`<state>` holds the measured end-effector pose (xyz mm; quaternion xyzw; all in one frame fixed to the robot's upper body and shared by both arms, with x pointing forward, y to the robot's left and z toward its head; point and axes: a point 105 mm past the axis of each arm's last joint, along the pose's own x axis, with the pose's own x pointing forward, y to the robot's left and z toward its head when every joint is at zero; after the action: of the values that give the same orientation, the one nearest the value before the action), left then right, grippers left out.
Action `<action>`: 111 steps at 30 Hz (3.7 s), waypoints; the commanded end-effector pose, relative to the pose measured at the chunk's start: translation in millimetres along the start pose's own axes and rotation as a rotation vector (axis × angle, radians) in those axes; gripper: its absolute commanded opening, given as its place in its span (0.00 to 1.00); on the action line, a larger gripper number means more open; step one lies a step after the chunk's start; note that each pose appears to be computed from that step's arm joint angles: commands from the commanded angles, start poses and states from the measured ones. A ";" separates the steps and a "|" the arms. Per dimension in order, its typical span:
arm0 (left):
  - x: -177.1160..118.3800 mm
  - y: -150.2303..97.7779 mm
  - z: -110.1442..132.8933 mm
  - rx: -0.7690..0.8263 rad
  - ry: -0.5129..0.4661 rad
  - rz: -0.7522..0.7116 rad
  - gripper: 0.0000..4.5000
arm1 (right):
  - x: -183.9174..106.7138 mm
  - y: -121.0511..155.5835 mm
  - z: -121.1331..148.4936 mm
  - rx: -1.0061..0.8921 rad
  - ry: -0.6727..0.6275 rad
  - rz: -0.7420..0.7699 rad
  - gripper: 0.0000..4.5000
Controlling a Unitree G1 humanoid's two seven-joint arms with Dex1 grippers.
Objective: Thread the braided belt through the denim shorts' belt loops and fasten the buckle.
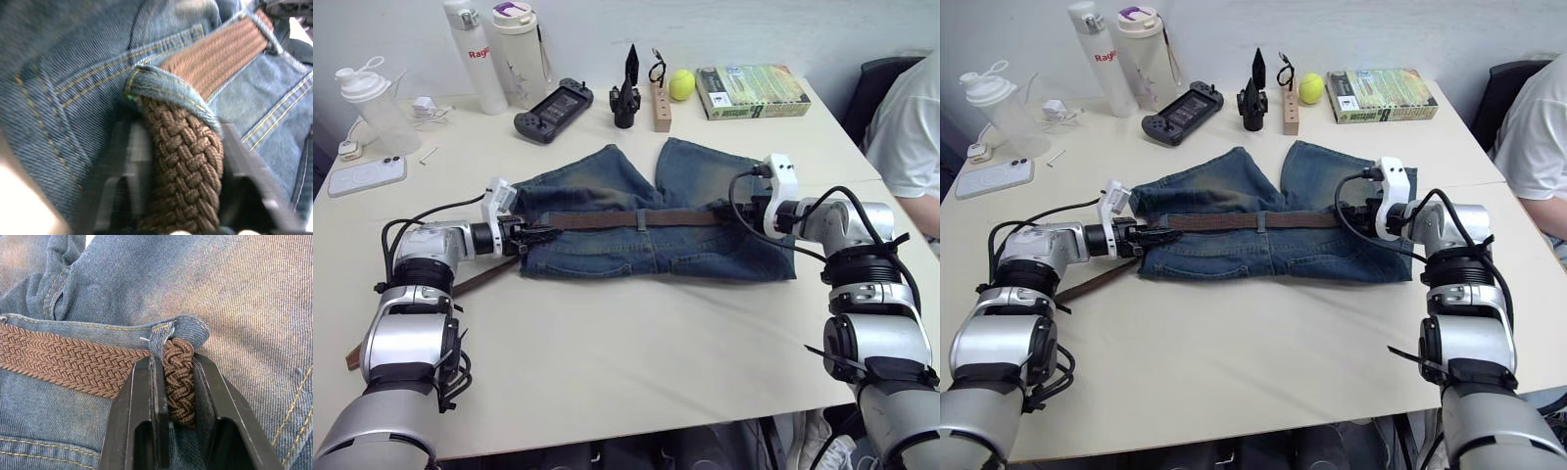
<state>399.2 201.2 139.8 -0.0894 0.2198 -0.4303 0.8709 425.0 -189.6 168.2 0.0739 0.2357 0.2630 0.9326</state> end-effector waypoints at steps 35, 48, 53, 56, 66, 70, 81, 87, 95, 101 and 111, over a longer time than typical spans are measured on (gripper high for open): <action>-85.1 -44.9 -89.2 1.571 0.055 -0.061 0.22 | -114.5 45.9 -151.9 -1.222 0.339 0.437 0.08; -91.3 -74.6 -73.0 1.098 0.122 -0.292 0.98 | -148.0 86.9 -116.2 -1.004 0.281 0.608 1.00; -105.4 -88.8 -48.2 0.745 0.170 -0.368 0.98 | -154.8 105.5 -70.4 -0.848 0.116 0.637 1.00; -100.3 -84.2 -21.9 0.658 0.082 -0.316 0.98 | -151.5 113.7 -46.7 -0.779 0.003 0.636 1.00; -37.4 -44.2 14.5 0.666 -0.031 -0.115 0.98 | -64.3 49.7 -35.7 -0.777 0.031 0.112 1.00; -6.2 -29.7 6.2 0.646 0.014 -0.082 0.98 | -42.2 31.9 -70.1 -0.748 0.170 0.079 1.00; 10.5 -9.7 -46.0 0.716 0.317 -0.102 0.43 | -16.5 7.4 -100.4 -0.655 0.374 0.010 0.43; 9.9 -12.1 -49.8 0.685 0.285 -0.101 0.09 | 8.7 -18.1 -79.8 -0.787 0.327 -0.143 0.01; 10.3 -23.4 -71.3 0.626 0.266 -0.115 0.09 | 35.6 -15.8 -61.3 -0.821 0.275 -0.136 0.01; 5.0 -6.9 -60.6 0.670 0.271 0.003 0.09 | 37.6 -10.4 -64.4 -0.809 0.296 -0.095 0.01; 3.8 9.1 -48.7 0.718 0.268 0.083 0.09 | 26.1 -5.7 -83.3 -0.778 0.366 -0.048 0.01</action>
<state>388.0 189.1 110.4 0.2887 0.1264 -0.4740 0.8222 419.9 -161.3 120.1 -0.3462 0.2075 0.3300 0.8533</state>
